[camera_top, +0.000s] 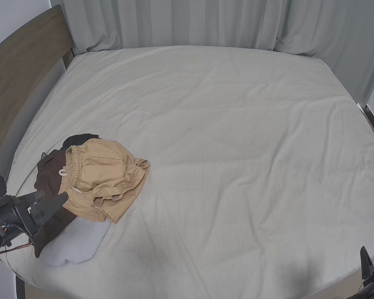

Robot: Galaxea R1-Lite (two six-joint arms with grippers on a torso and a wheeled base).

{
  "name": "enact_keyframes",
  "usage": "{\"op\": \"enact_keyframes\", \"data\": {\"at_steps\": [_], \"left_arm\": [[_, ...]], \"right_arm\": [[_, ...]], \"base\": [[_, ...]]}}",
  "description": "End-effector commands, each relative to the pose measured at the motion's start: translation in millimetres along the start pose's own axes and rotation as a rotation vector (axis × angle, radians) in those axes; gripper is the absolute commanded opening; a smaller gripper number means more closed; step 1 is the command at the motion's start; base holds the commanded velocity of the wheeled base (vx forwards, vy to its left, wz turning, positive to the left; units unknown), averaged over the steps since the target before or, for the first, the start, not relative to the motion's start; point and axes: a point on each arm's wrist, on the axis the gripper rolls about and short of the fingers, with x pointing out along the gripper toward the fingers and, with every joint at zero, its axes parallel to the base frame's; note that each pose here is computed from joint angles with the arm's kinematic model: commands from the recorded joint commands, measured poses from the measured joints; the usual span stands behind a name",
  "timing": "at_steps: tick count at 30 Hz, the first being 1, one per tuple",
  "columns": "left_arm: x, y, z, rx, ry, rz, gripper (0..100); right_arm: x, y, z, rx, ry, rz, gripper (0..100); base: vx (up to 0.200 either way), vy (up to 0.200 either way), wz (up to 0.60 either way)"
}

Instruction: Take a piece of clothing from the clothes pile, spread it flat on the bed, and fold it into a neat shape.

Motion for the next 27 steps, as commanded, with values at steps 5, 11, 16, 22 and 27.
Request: {"op": "enact_keyframes", "data": {"at_steps": [5, 11, 16, 22, 27], "left_arm": [[27.8, 23.8, 6.7, -0.043, 0.034, 0.015, 100], [46.6, 32.6, 8.1, -0.05, 0.047, -0.005, 100], [59.6, 40.6, 10.5, -0.05, 0.03, -0.002, 100], [74.9, 62.6, 14.6, -0.068, 0.02, 0.005, 100], [83.0, 78.5, 14.7, -0.084, 0.019, -0.006, 100]], "right_arm": [[0.9, 0.0, -5.0, 0.0, 0.012, 0.0, 100], [0.9, 0.0, -5.0, 0.0, 0.012, 0.002, 100], [0.9, 0.0, -5.0, -0.002, 0.012, 0.002, 100], [0.9, 0.0, -5.0, -0.002, 0.012, 0.002, 100], [0.9, 0.1, -5.1, -0.003, 0.013, 0.003, 100]], "base": [[0.0, 0.0, 0.0], [0.0, 0.0, 0.0], [0.0, 0.0, 0.0], [0.0, 0.0, 0.0], [0.0, 0.0, 0.0]]}}
